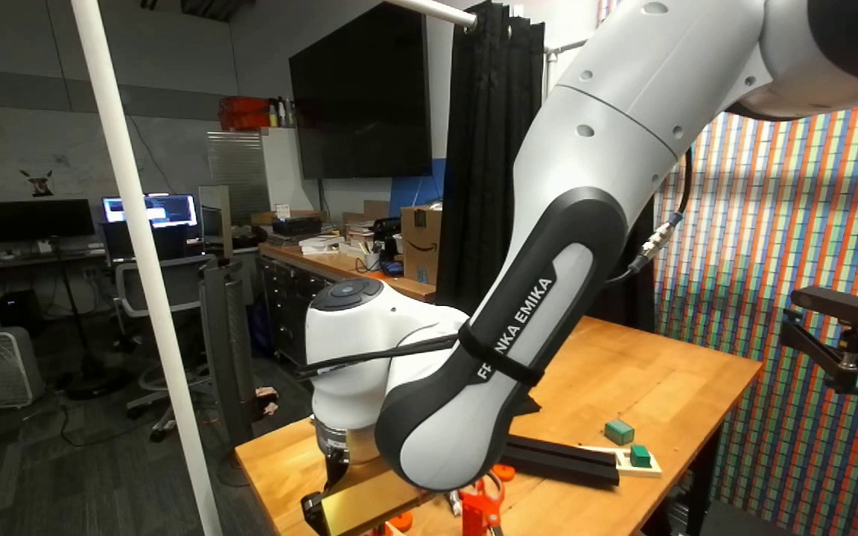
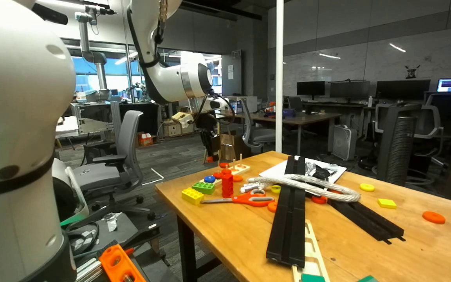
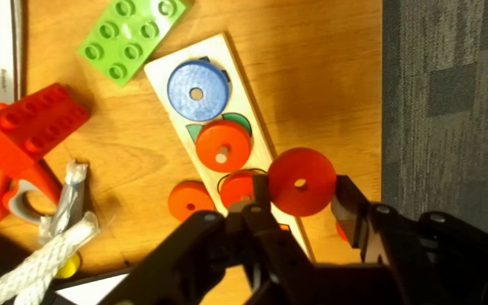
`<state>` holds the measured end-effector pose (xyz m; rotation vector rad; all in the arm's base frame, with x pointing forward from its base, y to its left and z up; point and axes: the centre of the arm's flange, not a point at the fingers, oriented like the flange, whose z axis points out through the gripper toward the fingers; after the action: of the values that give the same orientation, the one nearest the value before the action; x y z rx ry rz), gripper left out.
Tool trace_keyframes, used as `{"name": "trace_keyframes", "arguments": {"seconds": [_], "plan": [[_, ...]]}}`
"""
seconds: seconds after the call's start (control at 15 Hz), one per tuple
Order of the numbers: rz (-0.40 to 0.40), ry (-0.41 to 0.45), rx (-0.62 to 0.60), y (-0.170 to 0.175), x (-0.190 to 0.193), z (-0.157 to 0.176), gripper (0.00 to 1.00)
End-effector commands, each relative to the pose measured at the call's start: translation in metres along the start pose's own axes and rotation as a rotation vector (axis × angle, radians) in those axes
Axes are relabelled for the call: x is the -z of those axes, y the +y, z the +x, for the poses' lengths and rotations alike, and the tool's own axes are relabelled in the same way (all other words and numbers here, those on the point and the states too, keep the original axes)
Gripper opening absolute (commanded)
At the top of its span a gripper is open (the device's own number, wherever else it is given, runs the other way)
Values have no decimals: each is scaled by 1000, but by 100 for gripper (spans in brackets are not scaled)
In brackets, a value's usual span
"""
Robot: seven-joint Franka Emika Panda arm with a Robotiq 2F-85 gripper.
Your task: Put an orange disc from the table onto the wooden rack
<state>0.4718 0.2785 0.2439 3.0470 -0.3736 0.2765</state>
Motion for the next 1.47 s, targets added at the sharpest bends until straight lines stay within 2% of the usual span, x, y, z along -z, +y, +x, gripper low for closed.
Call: {"name": "trace_keyframes", "arguments": {"seconds": [0.0, 0.4, 0.87, 1.4], "plan": [[-32, 28, 45, -6, -1, 15, 23], [-46, 25, 74, -7, -13, 43, 23], [-56, 1, 64, 16, -30, 89, 23], [-64, 4, 51, 25, -27, 99, 23]]}}
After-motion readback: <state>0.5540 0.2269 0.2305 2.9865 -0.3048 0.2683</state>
